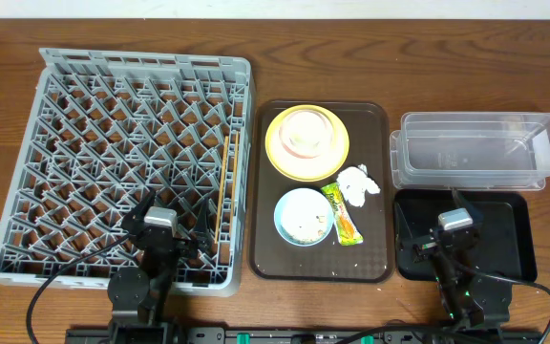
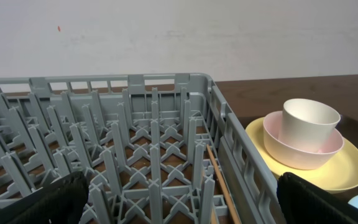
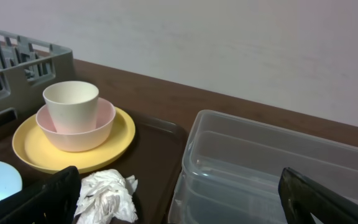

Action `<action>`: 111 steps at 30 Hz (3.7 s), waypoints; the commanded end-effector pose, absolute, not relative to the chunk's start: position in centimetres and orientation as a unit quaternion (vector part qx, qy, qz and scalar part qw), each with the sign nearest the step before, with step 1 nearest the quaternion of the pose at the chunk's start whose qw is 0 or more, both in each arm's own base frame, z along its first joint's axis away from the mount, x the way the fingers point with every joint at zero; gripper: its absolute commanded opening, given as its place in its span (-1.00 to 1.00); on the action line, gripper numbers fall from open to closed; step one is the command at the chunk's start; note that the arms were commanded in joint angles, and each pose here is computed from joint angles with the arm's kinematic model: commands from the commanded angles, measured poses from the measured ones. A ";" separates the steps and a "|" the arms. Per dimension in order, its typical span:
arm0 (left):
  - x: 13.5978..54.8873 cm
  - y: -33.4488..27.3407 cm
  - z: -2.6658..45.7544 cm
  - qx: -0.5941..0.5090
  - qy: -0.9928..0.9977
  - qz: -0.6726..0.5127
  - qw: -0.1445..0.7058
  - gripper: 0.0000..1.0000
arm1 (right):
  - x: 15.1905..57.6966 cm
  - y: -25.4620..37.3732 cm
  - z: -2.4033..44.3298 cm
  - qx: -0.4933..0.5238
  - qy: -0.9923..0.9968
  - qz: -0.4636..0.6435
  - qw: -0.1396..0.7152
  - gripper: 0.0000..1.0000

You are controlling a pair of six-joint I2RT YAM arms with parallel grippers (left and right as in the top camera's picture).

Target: Sort waste into correct bins and load items into the dishwasher

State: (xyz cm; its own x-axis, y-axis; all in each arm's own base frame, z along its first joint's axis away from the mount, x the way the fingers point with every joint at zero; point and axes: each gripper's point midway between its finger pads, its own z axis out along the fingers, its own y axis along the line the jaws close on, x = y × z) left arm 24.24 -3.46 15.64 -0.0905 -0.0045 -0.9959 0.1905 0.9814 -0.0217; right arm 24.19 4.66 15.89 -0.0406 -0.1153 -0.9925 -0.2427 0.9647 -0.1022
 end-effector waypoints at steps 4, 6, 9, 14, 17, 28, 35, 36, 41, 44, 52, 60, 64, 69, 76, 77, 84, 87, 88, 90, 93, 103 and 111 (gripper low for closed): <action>24.1 -3.8 14.2 0.071 0.749 -0.076 0.655 0.96 | 24.2 4.7 15.7 -0.127 0.722 0.046 0.679 0.99; 24.1 -3.7 14.2 0.071 0.749 -0.076 0.655 0.96 | 24.2 4.7 15.7 -0.126 0.722 0.046 0.679 0.99; 24.1 -3.8 14.2 0.071 0.748 -0.076 0.655 0.96 | 24.2 4.7 15.7 -0.127 0.722 0.046 0.679 0.99; 24.1 -3.8 14.2 0.073 0.748 -0.078 0.655 0.96 | 24.2 4.7 15.7 -0.127 0.722 0.046 0.679 0.99; 24.0 -4.1 14.2 0.077 0.748 -0.083 0.654 0.96 | 24.2 4.7 15.7 -0.126 0.722 0.046 0.679 0.99; 21.7 -7.4 22.5 0.100 0.689 -0.206 0.688 0.96 | 24.2 4.7 15.7 -0.127 0.722 0.046 0.679 0.98; 19.4 -8.0 29.2 0.117 0.737 -0.211 0.631 0.96 | 24.2 4.7 15.7 -0.127 0.722 0.046 0.679 0.98; 19.3 -8.3 30.1 0.128 0.746 -0.213 0.617 0.96 | 24.2 4.7 15.7 -0.127 0.722 0.046 0.679 0.98; 19.5 -10.2 33.9 0.159 0.813 -0.261 0.496 0.96 | 24.2 4.7 15.7 -0.127 0.722 0.046 0.679 0.98; 20.5 -10.9 35.1 0.135 0.863 -0.297 0.387 0.96 | 24.2 4.7 15.7 -0.127 0.722 0.046 0.679 0.99; 25.5 -11.3 32.1 0.081 0.909 -0.325 0.248 0.96 | 24.2 4.7 15.7 -0.127 0.722 0.046 0.679 0.99; 26.8 -15.4 29.5 0.081 0.886 -0.440 0.123 0.48 | 24.2 4.7 15.7 -0.127 0.722 0.046 0.679 0.98; 27.1 -17.6 27.8 0.104 0.886 -0.444 0.084 -0.49 | 24.2 4.7 15.7 -0.127 0.722 0.046 0.679 0.98; 27.7 -20.2 26.3 0.140 0.883 -0.442 0.069 -0.46 | 24.2 4.7 15.7 -0.127 0.722 0.046 0.679 0.98; 33.5 -21.8 27.6 0.162 0.869 -0.425 0.194 -0.50 | 24.2 4.7 15.7 -0.127 0.722 0.046 0.679 0.99; 34.7 -21.4 27.4 0.140 0.879 -0.403 0.211 -0.53 | 24.2 4.7 15.7 -0.127 0.722 0.046 0.679 0.99; 38.8 -18.4 23.5 0.032 0.939 -0.191 0.283 -0.43 | 24.2 4.7 15.7 -0.127 0.722 0.046 0.679 0.98; 37.9 -20.5 21.4 0.056 0.947 -0.180 0.261 -0.23 | 24.2 4.7 15.7 -0.127 0.722 0.046 0.679 0.98; 37.5 -21.5 20.5 0.067 0.949 -0.179 0.250 -0.22 | 24.2 4.7 15.7 -0.126 0.722 0.046 0.679 0.99; 37.2 -23.1 19.0 0.084 0.952 -0.176 0.236 -0.21 | 24.2 4.7 15.7 -0.127 0.722 0.046 0.679 0.99; 37.3 -24.9 16.6 0.086 0.957 -0.163 0.223 -0.14 | 24.2 4.7 15.7 -0.127 0.722 0.046 0.679 0.99; 34.1 -28.8 10.2 0.117 0.973 -0.136 0.143 -0.14 | 24.2 4.7 15.7 -0.127 0.722 0.046 0.679 0.98; 37.3 -29.7 11.8 0.121 0.957 -0.091 0.249 -0.33 | 24.2 4.7 15.7 -0.126 0.722 0.046 0.679 0.99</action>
State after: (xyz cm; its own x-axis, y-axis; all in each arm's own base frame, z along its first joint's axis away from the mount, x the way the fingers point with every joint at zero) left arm 35.61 -30.73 11.00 -0.8807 0.2027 -0.4281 0.3083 0.9315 -0.1932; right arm 24.21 4.66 15.82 -0.0437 -0.1156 -0.9923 -0.2426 0.9648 -0.1017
